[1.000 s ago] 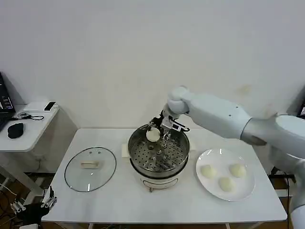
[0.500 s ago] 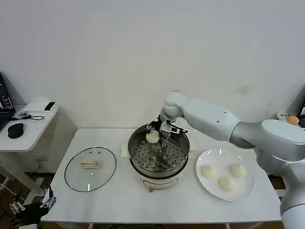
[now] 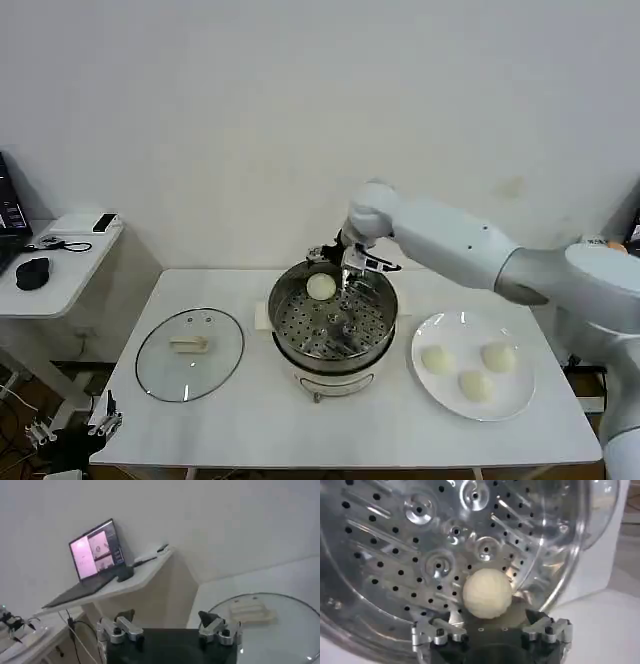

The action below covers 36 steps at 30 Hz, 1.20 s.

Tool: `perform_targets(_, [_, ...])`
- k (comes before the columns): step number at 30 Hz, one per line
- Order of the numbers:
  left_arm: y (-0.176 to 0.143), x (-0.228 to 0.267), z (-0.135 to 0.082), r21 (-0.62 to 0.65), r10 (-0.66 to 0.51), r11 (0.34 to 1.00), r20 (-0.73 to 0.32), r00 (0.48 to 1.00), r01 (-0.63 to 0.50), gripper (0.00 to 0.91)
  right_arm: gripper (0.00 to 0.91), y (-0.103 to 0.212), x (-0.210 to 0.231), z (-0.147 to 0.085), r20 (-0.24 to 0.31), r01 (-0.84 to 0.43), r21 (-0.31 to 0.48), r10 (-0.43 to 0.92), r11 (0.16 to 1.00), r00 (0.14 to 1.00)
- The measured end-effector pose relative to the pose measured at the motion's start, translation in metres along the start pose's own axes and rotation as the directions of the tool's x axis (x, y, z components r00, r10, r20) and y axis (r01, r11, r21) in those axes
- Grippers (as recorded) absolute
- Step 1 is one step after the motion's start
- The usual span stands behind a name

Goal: Take steamed baozi put them in steamer then cover it.

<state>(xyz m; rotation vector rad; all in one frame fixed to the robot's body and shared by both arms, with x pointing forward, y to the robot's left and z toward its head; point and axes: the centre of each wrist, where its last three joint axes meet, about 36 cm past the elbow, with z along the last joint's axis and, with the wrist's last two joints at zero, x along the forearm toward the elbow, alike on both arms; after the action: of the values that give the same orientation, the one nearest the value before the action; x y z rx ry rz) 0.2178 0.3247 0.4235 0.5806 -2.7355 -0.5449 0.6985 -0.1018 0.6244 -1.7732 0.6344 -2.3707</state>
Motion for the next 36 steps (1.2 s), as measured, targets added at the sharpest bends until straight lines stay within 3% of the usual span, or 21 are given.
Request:
perform_targets(9, [0.000, -0.003, -0.012, 0.005, 0.026, 1.000, 0.031, 0.999, -0.026, 0.907, 0.907, 0.042, 0.077, 0.007, -0.091, -0.036, -0.199, 0.018, 0.979, 0.996])
perform_targets(20, [-0.009, -0.009, -0.022, -0.004, 0.090, 0.996, 0.060, 0.994, -0.090, 0.907, 0.907, 0.165, 0.128, -0.012, -0.145, -0.030, -0.507, -0.051, 0.861, 0.988])
perform_targets(28, [-0.006, -0.019, -0.027, -0.022, 0.116, 0.993, 0.079, 0.990, -0.114, 0.907, 0.907, 0.243, 0.116, -0.057, -0.100, 0.002, -0.677, -0.095, 0.736, 0.991])
perform_targets(36, [-0.004, -0.019, -0.030, -0.034, 0.122, 0.992, 0.084, 0.989, -0.120, 0.907, 0.907, 0.283, 0.086, -0.090, -0.034, 0.041, -0.800, -0.113, 0.599, 0.993])
